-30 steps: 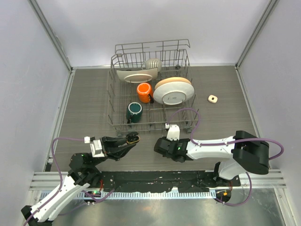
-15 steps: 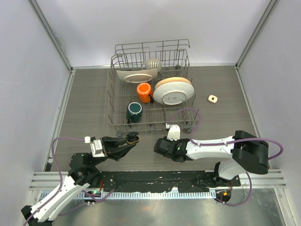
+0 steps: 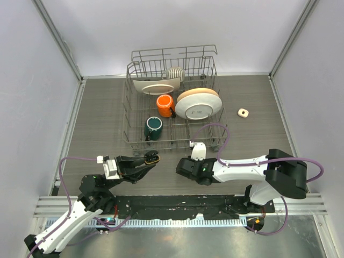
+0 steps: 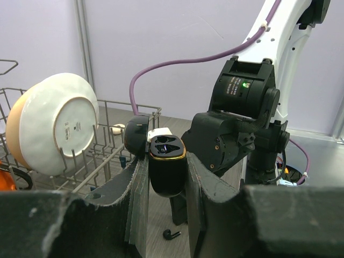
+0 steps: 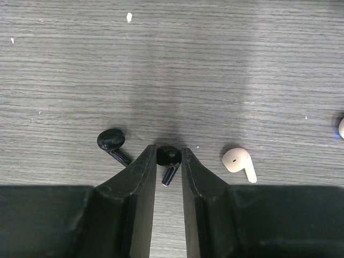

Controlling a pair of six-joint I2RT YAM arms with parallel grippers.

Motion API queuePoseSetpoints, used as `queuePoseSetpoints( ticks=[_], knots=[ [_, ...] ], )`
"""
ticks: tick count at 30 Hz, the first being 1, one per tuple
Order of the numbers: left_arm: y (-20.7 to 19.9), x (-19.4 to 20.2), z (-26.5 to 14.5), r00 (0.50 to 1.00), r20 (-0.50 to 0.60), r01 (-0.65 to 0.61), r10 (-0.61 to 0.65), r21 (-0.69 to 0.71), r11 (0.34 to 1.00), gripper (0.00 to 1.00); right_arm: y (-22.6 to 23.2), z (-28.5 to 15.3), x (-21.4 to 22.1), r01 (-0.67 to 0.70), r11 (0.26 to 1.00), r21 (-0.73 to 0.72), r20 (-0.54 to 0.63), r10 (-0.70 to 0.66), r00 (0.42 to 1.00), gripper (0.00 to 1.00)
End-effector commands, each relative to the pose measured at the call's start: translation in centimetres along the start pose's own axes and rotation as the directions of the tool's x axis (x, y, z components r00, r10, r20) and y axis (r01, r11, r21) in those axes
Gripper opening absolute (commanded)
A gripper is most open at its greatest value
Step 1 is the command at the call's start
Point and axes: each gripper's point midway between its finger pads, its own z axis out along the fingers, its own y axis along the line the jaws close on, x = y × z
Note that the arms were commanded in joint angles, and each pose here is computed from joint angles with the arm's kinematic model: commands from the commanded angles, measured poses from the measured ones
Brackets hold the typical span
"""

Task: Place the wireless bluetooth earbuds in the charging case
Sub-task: Pick up the earbud from the center of the board.

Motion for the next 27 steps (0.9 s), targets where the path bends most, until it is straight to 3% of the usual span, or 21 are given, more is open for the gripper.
queuePoseSetpoints(
  ticks=[1,4,15,27],
  knots=[
    [0.2,2.1,-0.7,1.0,-0.007,0.005,-0.005,-0.009,1.0,0.0,1.0,-1.1,-2.6,-0.005,0.999,-0.033,0.088,0.008,0.996,0.07],
    [0.5,1.9,-0.7,1.0,0.0,0.004,-0.004,-0.022,1.0,0.0,1.5,-2.1,-4.2,0.03,0.997,-0.073,0.146,-0.019,0.989,0.01],
    [2.0,0.7,-0.6,0.995,0.08,0.061,-0.052,-0.116,0.991,0.0,2.7,-10.5,-13.1,0.078,0.957,-0.278,0.455,0.059,0.889,0.01],
    [2.8,0.4,-0.6,0.991,0.101,0.109,-0.093,-0.167,0.98,0.0,5.2,-16.1,-18.0,0.194,0.9,-0.389,0.622,0.102,0.777,0.01]
  ],
)
